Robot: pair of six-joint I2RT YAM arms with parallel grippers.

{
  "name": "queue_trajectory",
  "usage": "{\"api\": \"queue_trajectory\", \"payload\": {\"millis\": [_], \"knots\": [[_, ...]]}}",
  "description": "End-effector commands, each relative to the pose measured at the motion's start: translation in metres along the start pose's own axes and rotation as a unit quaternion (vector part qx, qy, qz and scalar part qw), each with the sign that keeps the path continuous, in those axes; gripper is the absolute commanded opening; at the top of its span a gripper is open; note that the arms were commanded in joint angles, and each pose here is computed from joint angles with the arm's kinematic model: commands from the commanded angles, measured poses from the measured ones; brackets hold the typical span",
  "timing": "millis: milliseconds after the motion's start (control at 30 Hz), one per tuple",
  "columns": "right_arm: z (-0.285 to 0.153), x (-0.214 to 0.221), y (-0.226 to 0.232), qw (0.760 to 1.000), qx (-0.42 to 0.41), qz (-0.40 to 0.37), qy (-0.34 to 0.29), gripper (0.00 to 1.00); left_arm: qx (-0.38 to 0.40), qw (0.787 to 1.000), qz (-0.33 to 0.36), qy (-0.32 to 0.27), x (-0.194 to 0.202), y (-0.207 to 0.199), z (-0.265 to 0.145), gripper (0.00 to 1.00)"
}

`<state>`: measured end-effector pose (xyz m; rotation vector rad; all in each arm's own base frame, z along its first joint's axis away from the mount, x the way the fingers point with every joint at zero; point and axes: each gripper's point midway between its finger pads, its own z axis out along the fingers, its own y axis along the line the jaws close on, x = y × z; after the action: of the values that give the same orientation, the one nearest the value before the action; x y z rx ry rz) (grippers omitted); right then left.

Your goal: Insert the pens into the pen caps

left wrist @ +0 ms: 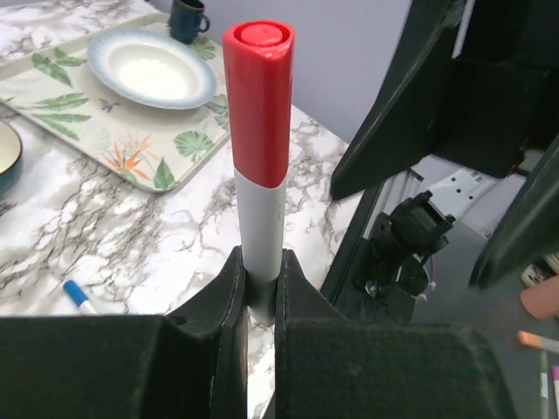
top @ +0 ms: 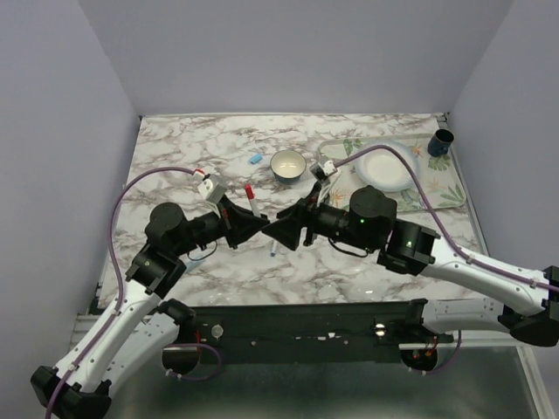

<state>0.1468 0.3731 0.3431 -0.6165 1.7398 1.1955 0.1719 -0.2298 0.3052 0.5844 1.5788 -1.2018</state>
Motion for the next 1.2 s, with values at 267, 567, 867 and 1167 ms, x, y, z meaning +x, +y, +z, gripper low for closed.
{"api": "queue_trajectory", "payload": {"millis": [267, 567, 867, 1167], "knots": [[-0.089, -0.034, -0.060, 0.978, 0.166, 0.033, -0.122, 0.85, -0.255, 0.951, -0.102, 0.143, 0.061, 0.108, 0.008, 0.00], [-0.122, -0.007, -0.076, 0.977, 0.177, 0.025, -0.117, 0.85, -0.291, 0.918, -0.137, 0.231, 0.125, 0.118, 0.048, 0.00], [-0.160, 0.006, -0.088, 0.972, 0.187, 0.040, -0.135, 0.85, -0.334, 0.870, -0.120, 0.343, 0.194, 0.110, 0.092, 0.00], [-0.172, 0.003, -0.092, 0.969, 0.196, 0.033, -0.148, 0.85, -0.378, 0.826, -0.128, 0.399, 0.238, 0.123, 0.086, 0.08]]}}
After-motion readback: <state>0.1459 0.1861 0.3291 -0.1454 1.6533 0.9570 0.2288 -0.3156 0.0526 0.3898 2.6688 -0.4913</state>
